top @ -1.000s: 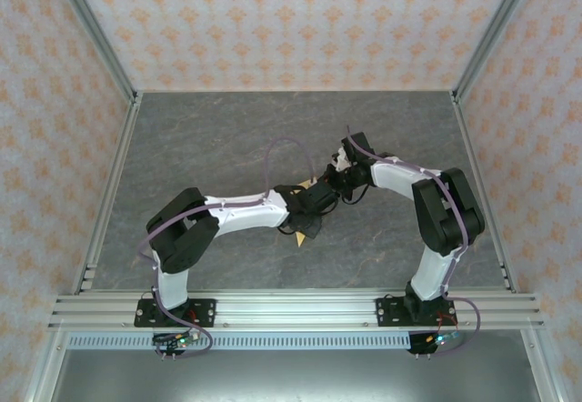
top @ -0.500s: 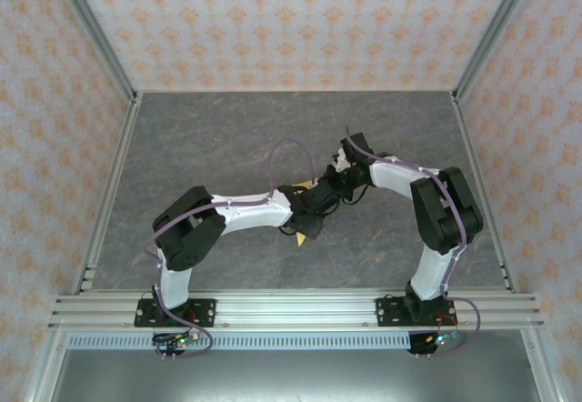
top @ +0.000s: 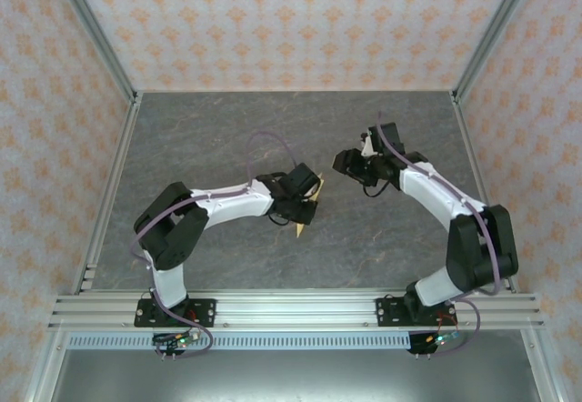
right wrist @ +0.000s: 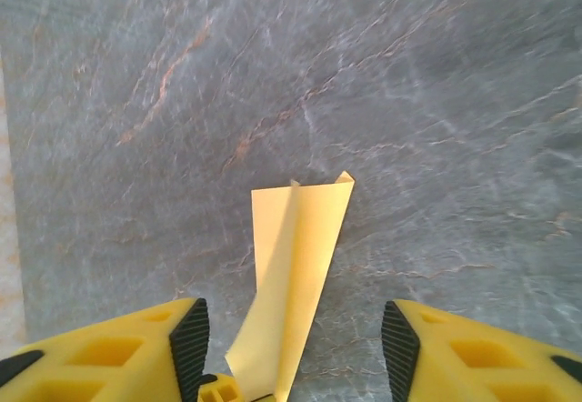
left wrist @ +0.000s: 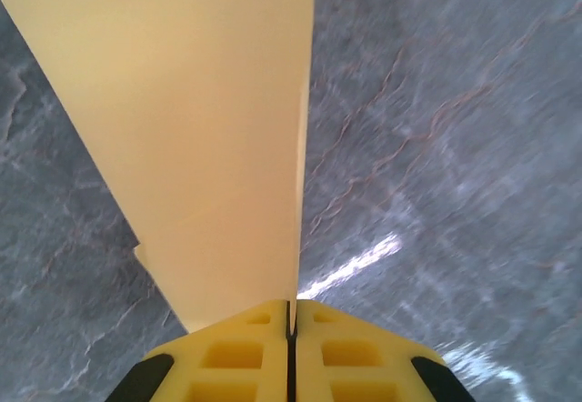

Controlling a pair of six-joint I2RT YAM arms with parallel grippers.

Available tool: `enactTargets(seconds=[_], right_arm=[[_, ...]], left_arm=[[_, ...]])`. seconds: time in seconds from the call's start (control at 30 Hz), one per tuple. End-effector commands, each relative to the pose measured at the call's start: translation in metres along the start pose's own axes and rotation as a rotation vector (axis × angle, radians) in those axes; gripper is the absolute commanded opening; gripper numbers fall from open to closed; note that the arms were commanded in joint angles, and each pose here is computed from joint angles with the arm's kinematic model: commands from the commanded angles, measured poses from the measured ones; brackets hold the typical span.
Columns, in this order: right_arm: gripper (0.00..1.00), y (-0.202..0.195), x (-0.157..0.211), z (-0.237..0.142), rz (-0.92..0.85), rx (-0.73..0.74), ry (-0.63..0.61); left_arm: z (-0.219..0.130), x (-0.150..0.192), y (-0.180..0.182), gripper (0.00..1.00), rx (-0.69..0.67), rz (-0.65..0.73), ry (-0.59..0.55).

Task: Fold a paper plane with a square sheet of paper (fold left side to right side)
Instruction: Fold the wing for the fifth time at the center of the table.

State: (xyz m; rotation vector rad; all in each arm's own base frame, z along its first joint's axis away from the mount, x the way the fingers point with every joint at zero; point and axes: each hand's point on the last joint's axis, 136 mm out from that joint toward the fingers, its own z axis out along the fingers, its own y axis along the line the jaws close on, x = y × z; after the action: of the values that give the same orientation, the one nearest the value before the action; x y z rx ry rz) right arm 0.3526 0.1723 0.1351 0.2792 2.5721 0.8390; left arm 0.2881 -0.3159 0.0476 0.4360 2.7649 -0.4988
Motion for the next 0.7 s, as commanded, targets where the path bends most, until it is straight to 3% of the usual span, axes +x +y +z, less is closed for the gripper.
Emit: enactTargets(seconds=[0.0,0.33,0.67], right_arm=[[0.58,-0.015,0.009,0.0,-0.045,0.051,-0.011],[0.58,-0.004,0.041,0.038,-0.049,-0.06,0.071],[0.58,-0.003,0.055,0.066,-0.006,-0.138,0.097]], left_arm=[[-0.012,-0.016,-0.028,0.07,0.203,-0.064,-0.032],[0.005,-0.026,-0.029,0.06,0.419,-0.273,-0.014],[0.015,-0.028,-0.016,0.04,0.5,-0.383,-0.021]])
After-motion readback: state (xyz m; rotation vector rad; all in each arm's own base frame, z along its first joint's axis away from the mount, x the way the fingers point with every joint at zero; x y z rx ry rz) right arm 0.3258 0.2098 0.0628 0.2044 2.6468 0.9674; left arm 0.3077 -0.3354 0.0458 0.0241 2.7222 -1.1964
